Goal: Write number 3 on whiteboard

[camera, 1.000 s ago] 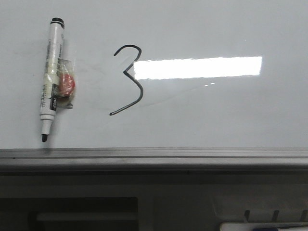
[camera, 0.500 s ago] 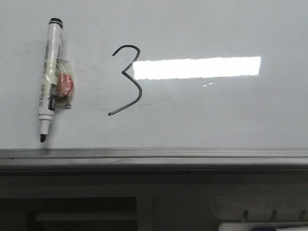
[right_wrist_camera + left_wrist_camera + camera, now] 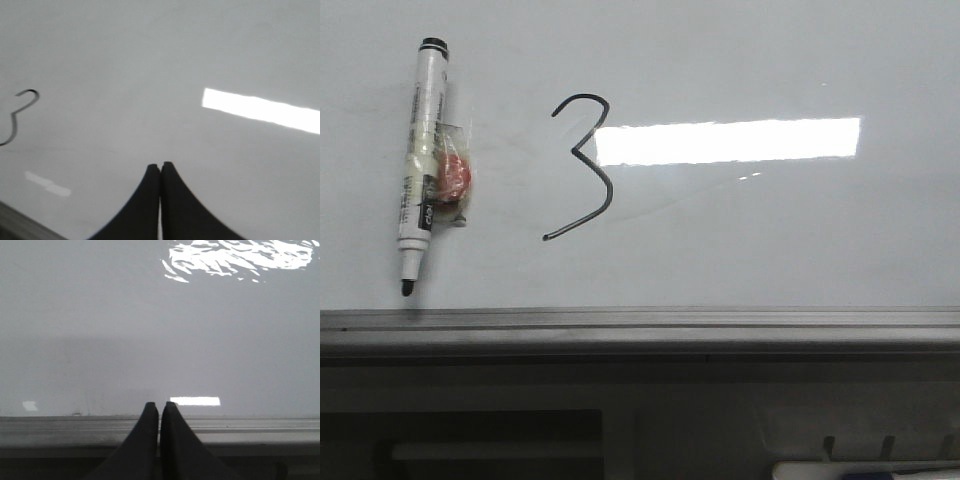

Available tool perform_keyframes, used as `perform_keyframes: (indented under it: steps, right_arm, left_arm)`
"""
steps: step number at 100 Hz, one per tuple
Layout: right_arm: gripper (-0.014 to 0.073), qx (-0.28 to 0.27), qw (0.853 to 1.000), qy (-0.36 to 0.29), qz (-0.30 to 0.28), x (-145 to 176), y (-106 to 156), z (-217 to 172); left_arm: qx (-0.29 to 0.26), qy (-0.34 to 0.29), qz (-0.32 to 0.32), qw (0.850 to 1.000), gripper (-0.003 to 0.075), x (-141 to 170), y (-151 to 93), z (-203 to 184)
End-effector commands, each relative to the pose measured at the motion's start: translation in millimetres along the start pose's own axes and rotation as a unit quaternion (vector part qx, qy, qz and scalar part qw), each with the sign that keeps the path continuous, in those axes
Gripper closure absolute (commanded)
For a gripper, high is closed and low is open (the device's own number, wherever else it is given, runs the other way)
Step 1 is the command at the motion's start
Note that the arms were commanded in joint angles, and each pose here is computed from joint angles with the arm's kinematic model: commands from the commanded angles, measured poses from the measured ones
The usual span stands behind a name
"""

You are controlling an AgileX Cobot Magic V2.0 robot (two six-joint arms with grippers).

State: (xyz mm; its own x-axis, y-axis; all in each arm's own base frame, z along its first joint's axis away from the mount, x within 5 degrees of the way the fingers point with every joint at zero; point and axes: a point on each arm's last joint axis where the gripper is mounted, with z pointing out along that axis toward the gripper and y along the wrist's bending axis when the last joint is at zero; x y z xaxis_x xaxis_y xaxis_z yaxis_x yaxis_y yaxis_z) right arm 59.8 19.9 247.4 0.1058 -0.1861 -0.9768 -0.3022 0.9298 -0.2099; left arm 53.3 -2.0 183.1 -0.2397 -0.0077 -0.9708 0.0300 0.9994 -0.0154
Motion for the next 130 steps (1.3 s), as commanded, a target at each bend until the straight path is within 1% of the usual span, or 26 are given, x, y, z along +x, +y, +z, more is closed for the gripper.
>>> perform_keyframes:
  steps: [1,6,20,29,40,45,60,74,86,130]
  right_arm:
    - [0.0656,0.050,0.998,-0.047,-0.007,-9,-7,0]
    - [0.0656,0.073,0.996,-0.045,-0.009,-3,-8,1]
    - [0.0656,0.136,0.990,-0.036,0.010,13,-13,-5]
    - [0.0656,0.166,0.985,-0.045,0.011,21,-13,-10]
    - [0.0656,0.188,0.981,-0.042,0.008,32,-12,-14]
    - [0.0656,0.189,0.981,-0.035,0.009,39,-11,-13]
    - [0.0656,0.180,0.982,0.056,0.026,55,-9,-13]
    - [0.0656,0.180,0.974,0.130,0.041,69,-8,-15]
    - [0.0656,0.173,0.968,0.175,0.050,77,-5,-17]
    - [0.0656,0.173,0.968,0.174,0.049,76,-5,-17]
  left_arm:
    - [0.000,-0.032,-0.005,0.999,0.0741,-2,0,-1]
    - [0.000,-0.032,-0.005,0.999,0.0741,-2,0,-1]
    - [0.000,-0.032,-0.005,0.999,0.0741,-2,0,-1]
    - [0.000,-0.032,-0.005,0.999,0.0741,-2,0,-1]
    - [0.000,-0.032,-0.005,0.999,0.0741,-2,0,-1]
    - [0.000,-0.032,-0.005,0.999,0.0741,-2,0,-1]
    - [0.000,-0.032,-0.005,0.999,0.0741,-2,0,-1]
    - [0.000,-0.032,-0.005,0.999,0.0741,-2,0,-1]
    - [0.000,-0.032,-0.005,0.999,0.0741,-2,0,-1]
    - [0.000,-0.032,-0.005,0.999,0.0741,-2,0,-1]
